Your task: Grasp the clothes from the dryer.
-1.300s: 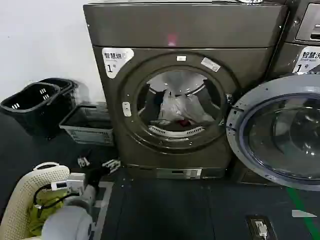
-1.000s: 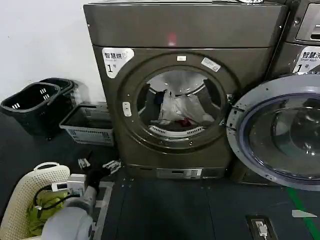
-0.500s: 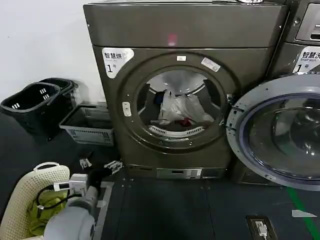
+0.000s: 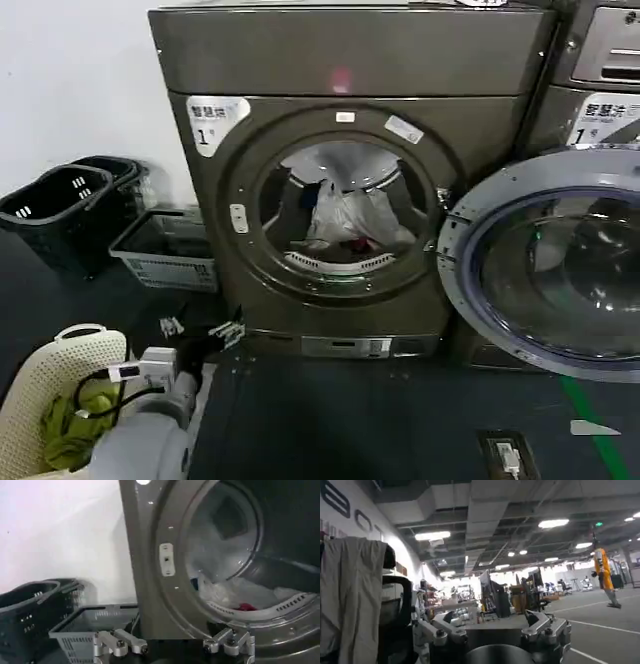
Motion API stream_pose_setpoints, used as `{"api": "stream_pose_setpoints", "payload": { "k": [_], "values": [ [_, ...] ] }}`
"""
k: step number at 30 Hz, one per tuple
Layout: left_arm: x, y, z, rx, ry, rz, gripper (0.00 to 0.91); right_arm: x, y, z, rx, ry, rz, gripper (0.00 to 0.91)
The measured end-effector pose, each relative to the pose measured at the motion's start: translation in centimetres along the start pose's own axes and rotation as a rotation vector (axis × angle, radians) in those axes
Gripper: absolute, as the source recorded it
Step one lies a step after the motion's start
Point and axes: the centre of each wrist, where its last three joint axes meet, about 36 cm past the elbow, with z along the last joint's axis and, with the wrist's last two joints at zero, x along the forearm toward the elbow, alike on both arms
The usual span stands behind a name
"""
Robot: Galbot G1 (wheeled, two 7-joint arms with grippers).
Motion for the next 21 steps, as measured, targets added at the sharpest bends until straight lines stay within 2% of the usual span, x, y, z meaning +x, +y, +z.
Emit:
{"api": "stream_pose_setpoints", "payload": {
  "k": [21],
  "values": [
    [-0.25,-0.04,0.30,-0.008,0.011,0.012,0.907,0.05,-0.30,0.35,0.000,0.004,0.008,0.907]
  ]
}}
